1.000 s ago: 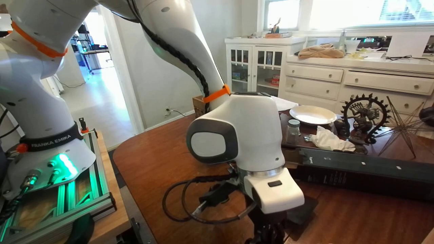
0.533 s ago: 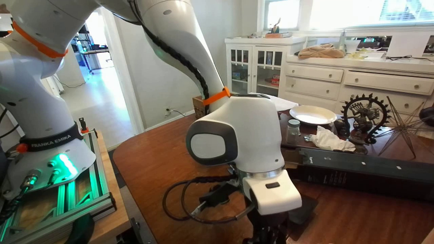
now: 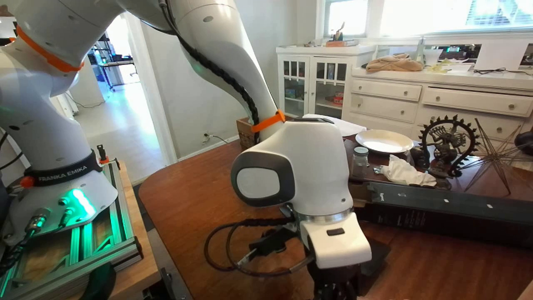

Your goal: Place the toy car on the black tray.

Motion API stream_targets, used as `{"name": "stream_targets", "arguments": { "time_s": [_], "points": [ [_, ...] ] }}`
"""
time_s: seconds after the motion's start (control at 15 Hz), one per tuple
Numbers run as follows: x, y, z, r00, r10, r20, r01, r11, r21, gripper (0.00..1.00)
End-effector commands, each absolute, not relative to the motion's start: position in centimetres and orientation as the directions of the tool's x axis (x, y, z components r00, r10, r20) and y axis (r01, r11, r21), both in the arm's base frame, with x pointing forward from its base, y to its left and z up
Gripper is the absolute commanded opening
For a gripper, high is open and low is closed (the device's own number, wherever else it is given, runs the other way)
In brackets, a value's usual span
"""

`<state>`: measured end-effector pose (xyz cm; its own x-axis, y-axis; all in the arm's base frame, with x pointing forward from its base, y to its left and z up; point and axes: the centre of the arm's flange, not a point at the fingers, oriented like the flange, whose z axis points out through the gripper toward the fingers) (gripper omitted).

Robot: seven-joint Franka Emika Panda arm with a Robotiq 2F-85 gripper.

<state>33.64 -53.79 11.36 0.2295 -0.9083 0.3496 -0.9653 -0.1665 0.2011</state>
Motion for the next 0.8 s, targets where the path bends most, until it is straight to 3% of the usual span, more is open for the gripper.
{"name": "stream_targets", "arguments": {
  "time_s": [0.0, 0.07, 0.13, 0.2, 0.47, 0.53, 0.6, 0.67, 0.73],
  "points": [
    [33.71, -54.20, 10.61, 0.201, -0.905, 0.374, -0.972, -0.136, 0.193, 0.35],
    [33.72, -54.19, 10.66, 0.200, -0.907, 0.371, -0.972, -0.136, 0.192, 0.50],
    [33.75, -54.18, 10.68, 0.197, -0.908, 0.371, -0.973, -0.133, 0.191, 0.72],
    [33.74, -54.21, 10.70, 0.194, -0.908, 0.370, -0.973, -0.131, 0.190, 0.72],
    [33.74, -54.13, 10.76, 0.181, -0.910, 0.372, -0.976, -0.119, 0.184, 0.99],
    [33.71, -54.05, 10.71, 0.180, -0.910, 0.373, -0.976, -0.117, 0.184, 0.77],
    [33.65, -54.04, 10.69, 0.178, -0.910, 0.375, -0.976, -0.116, 0.183, 0.64],
    [33.65, -54.05, 10.67, 0.175, -0.910, 0.376, -0.977, -0.113, 0.179, 0.64],
    [33.66, -54.11, 10.71, 0.167, -0.912, 0.376, -0.979, -0.108, 0.175, 0.55]
  ]
}}
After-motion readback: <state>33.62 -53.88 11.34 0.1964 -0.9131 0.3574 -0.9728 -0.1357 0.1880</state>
